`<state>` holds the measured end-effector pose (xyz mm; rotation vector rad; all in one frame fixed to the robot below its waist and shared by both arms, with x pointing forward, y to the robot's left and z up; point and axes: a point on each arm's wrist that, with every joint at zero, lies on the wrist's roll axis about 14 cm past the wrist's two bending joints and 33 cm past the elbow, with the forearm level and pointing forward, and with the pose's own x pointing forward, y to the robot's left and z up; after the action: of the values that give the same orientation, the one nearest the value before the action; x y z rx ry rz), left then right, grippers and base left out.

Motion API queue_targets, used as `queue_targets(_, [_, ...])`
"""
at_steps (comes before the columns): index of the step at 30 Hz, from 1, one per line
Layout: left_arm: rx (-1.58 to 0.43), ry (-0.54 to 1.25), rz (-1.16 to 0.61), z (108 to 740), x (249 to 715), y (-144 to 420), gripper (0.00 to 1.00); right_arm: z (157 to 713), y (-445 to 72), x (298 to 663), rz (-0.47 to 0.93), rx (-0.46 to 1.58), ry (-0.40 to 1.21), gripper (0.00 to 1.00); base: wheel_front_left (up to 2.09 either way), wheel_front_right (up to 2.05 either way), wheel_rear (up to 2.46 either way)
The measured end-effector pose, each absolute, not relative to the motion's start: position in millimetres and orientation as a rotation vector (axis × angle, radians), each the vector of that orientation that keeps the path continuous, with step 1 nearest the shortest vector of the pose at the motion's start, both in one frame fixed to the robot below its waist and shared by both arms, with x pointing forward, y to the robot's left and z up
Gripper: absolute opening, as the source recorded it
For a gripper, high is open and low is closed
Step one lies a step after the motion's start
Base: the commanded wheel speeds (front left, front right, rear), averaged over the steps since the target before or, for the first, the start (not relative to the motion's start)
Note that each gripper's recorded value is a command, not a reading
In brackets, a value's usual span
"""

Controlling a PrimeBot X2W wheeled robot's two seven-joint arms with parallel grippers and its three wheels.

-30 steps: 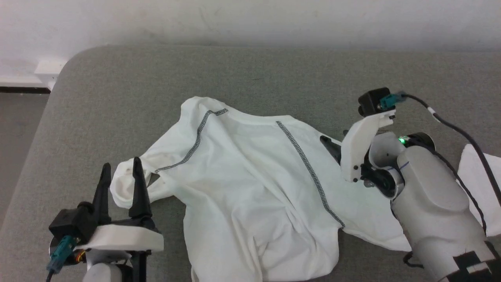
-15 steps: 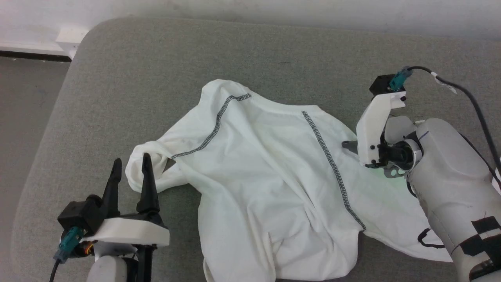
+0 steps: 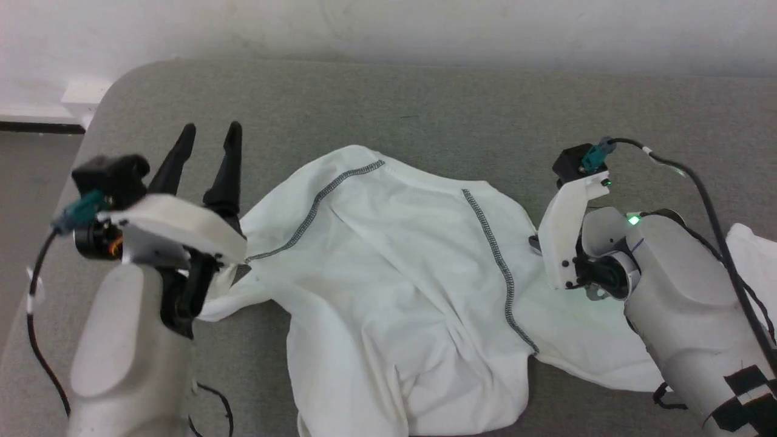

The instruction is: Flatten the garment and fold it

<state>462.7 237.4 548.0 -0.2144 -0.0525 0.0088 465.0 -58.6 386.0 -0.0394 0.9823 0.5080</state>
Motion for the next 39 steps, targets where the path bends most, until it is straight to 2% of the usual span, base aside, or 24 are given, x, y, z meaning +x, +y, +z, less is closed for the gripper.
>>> queue_targets(4, [-0.213, 0.176, -0.103, 528.3, 491.3, 216.3, 1.0, 393.5, -66.9, 460.8, 0.509, -0.045, 0.957, 0.0, 0.0, 0.0, 0.0])
queue_targets(8, [-0.261, 0.453, -0.221, 489.9, 497.8, 184.5, 1.0, 397.0, -72.6, 456.5, 0.513, -0.049, 0.943, 0.0, 0.0, 0.0, 0.0])
queue_targets(15, [-0.201, 0.78, -0.228, 426.9, 492.4, 194.7, 1.0, 395.2, -76.5, 450.7, 0.523, -0.042, 0.935, 0.0, 0.0, 0.0, 0.0])
queue_targets(22, [-0.11, 0.927, -0.261, 385.1, 491.3, 187.5, 1.0, 381.1, -87.6, 451.3, 0.506, -0.036, 0.956, 0.0, 0.0, 0.0, 0.0])
queue_targets(31, [0.103, 0.99, -0.321, 363.5, 508.6, 180.5, 1.0, 374.2, -88.7, 459.7, 0.513, -0.012, 0.959, 0.0, 0.0, 0.0, 0.0])
queue_targets(32, [0.094, 1.017, -0.322, 362.4, 508.5, 179.0, 0.87, 374.0, -89.4, 459.5, 0.511, -0.013, 0.96, 0.0, 0.0, 0.0, 0.0])
queue_targets(33, [0.08, 1.038, -0.319, 362.5, 509.0, 178.6, 0.49, 374.2, -89.7, 459.4, 0.511, -0.013, 0.959, 0.0, 0.0, 0.0, 0.0])
queue_targets(34, [0.068, 1.056, -0.319, 362.0, 508.5, 177.8, 0.0, 374.4, -89.7, 459.3, 0.511, -0.013, 0.957, 0.0, 0.0, 0.0, 0.0])
queue_targets(39, [0.043, 1.08, -0.336, 366.8, 502.9, 169.1, 0.0, 383.5, -91.2, 462.2, 0.507, -0.01, 0.909, 0.0, 0.0, 0.0, 0.0])
